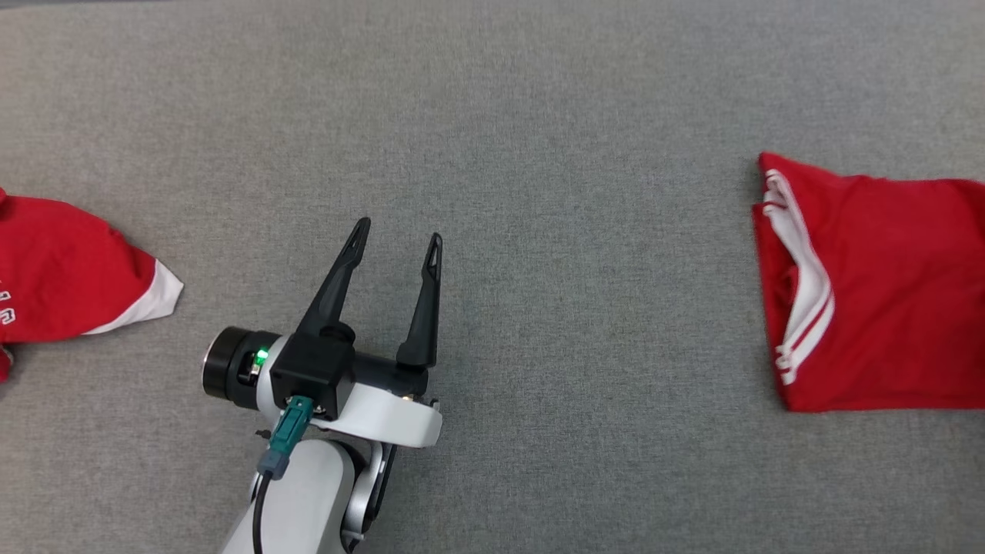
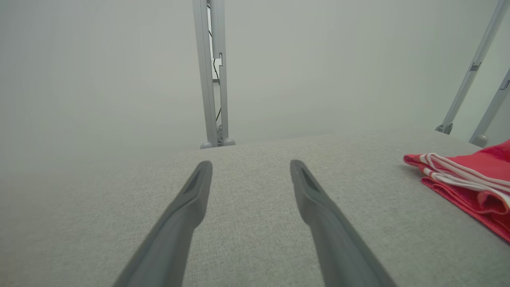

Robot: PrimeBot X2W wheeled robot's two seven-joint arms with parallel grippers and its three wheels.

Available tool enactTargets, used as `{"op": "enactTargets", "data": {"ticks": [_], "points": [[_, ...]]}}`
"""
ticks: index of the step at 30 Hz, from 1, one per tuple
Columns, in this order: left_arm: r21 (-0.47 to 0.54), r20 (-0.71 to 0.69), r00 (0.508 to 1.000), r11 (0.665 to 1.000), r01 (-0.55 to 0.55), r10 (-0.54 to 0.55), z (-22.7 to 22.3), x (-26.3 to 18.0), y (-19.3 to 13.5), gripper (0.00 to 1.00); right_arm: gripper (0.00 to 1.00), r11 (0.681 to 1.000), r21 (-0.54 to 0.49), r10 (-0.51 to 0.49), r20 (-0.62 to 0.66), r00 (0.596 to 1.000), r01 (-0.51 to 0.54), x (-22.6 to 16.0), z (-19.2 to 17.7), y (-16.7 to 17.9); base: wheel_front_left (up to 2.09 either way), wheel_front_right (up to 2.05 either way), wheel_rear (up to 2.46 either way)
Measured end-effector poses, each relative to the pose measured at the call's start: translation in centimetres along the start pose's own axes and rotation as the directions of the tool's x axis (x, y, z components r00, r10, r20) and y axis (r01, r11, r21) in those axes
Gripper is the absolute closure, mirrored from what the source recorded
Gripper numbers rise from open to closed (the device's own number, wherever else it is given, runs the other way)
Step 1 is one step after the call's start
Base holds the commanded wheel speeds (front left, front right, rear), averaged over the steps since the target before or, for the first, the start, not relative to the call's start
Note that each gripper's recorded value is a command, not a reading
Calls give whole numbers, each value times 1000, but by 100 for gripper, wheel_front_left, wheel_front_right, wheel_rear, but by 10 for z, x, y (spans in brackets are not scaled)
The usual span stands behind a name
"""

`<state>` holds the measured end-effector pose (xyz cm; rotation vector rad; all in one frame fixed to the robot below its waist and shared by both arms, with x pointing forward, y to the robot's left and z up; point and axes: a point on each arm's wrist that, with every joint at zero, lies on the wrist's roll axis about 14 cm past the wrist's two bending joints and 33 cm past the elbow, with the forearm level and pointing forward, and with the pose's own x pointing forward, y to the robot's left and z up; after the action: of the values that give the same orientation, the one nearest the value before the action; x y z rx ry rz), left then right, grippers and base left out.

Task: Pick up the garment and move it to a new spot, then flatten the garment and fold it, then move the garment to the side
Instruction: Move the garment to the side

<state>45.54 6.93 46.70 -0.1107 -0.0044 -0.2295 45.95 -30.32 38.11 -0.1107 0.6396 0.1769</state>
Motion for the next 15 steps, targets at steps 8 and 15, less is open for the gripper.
{"op": "enactTargets", "data": {"ticks": [8,15], "points": [[-15,-32,999,1000,16,-16,-26,25,-1,0,100,981,-92,-175,-60,983,169,10,-7,-80,0,0,0],[-17,-69,998,1000,-2,1,-45,31,8,0,100,946,-210,-277,-120,953,248,21,-19,-117,0,0,0]]}}
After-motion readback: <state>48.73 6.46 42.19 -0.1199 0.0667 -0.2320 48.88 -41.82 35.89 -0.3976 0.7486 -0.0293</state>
